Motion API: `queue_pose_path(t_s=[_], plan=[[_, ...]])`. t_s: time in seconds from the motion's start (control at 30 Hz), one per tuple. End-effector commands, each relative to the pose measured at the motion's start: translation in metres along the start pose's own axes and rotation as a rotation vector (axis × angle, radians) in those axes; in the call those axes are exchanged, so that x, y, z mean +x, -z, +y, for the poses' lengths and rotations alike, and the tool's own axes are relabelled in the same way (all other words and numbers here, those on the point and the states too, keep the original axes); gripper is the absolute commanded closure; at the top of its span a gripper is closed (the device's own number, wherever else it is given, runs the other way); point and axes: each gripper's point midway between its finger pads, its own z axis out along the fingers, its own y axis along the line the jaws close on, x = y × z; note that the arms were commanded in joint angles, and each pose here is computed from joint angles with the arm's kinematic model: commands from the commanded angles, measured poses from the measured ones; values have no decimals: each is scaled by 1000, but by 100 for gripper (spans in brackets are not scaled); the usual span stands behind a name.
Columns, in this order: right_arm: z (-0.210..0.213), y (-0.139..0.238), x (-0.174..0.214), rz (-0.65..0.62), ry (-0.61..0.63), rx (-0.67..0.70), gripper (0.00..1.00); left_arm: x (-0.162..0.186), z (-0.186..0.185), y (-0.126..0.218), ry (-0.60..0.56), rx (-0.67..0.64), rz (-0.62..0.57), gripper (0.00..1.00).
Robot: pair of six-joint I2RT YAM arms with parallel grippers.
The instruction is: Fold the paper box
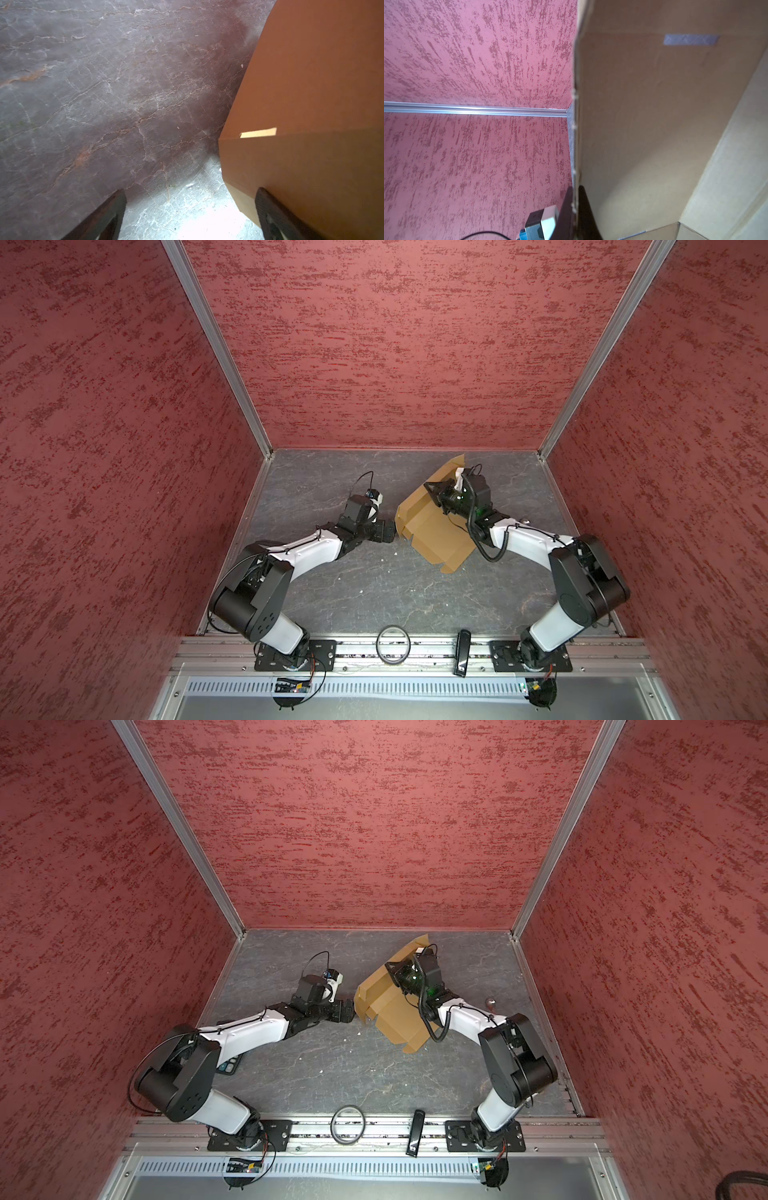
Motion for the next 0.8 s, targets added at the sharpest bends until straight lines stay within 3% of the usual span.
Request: queue_pose_path(t_s=[0.0,0.77], plan=[[2,4,0,20,-13,-79,97,-14,-8,7,-20,6,-32,2],[-25,2,-5,19,-73,-88,98,6,-47,9,-43,108,-97,0]])
